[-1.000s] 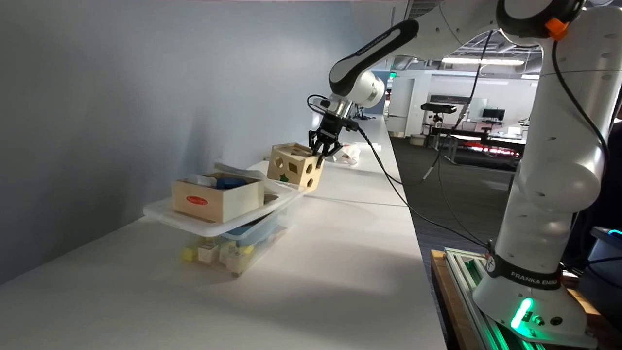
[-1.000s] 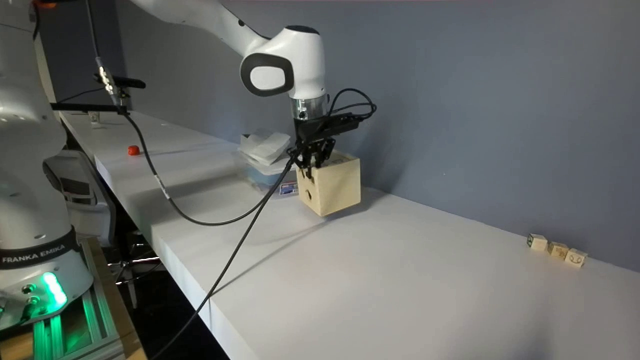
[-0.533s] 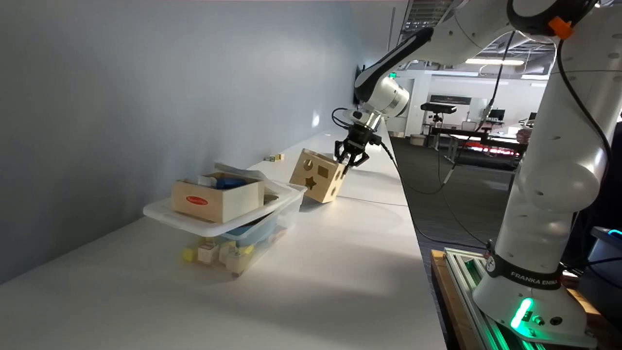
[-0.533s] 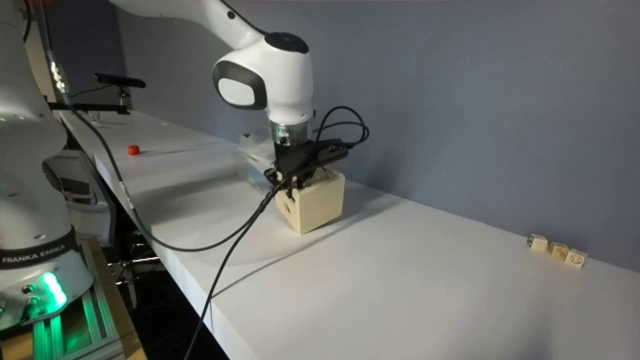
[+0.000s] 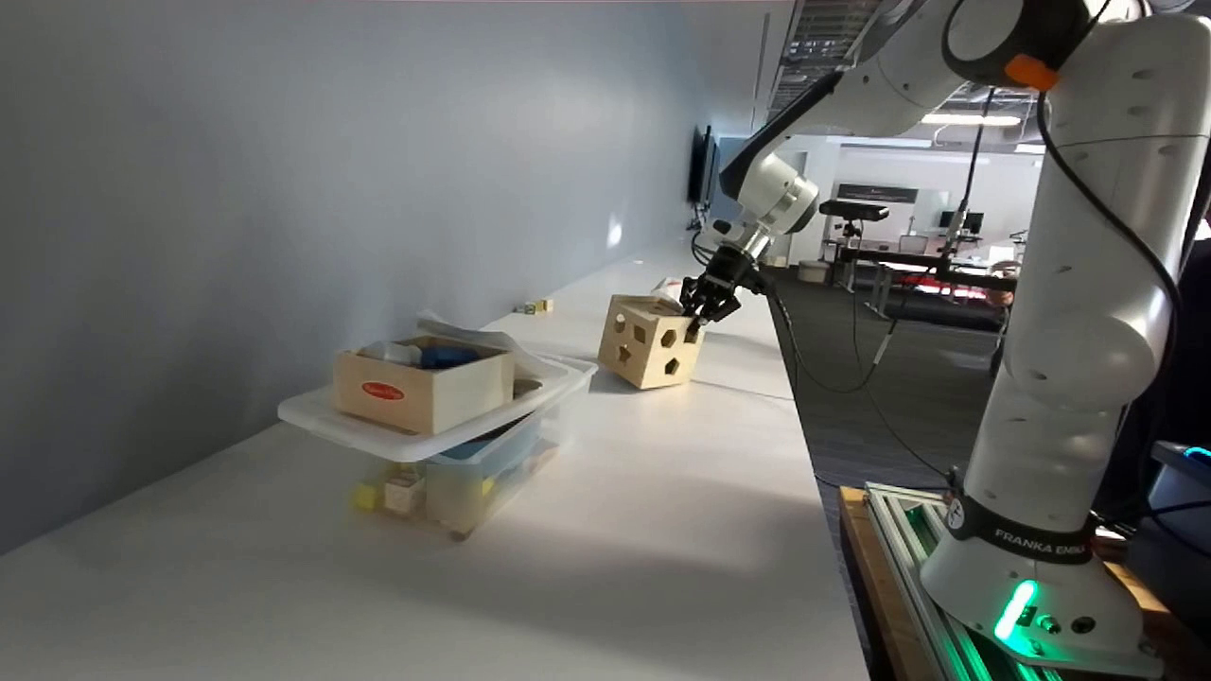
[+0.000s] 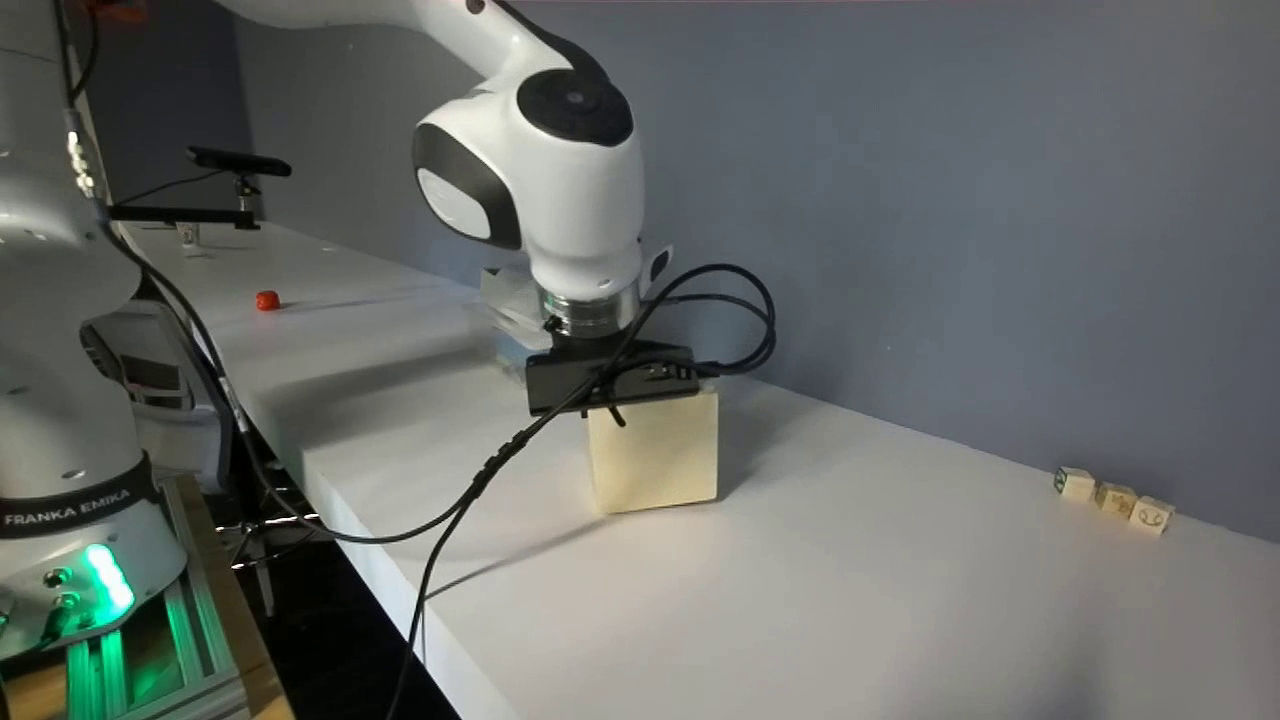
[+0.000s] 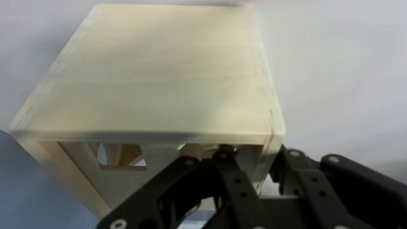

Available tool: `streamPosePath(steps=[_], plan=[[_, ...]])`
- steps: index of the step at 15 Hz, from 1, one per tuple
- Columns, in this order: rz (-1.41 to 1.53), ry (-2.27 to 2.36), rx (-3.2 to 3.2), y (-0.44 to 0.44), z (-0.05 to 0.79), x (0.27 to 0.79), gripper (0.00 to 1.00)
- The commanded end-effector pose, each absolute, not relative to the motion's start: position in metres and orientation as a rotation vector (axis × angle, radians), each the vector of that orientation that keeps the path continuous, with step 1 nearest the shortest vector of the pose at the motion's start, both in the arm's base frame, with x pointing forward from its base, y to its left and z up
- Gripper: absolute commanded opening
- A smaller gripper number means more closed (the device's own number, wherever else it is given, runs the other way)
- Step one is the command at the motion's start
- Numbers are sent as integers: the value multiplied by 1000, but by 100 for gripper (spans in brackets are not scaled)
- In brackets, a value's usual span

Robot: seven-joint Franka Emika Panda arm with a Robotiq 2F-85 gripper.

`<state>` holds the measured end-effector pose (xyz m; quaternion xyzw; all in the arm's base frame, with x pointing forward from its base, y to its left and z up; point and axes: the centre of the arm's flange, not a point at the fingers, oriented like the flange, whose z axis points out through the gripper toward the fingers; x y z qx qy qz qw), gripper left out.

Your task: Move the toy box forward, then turn it upside down

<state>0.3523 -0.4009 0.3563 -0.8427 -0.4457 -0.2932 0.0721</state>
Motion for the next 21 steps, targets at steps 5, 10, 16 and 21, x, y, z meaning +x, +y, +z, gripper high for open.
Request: streamPosePath(steps=[5,10,16,21], plan=[[-815,-1034,-2579,-388,404,437,76],[-804,-920,-2631,-354,476,470,100],[-553,-684,-2964,-258,491,545,100],[-305,-521,-3148,-218,472,559,100]])
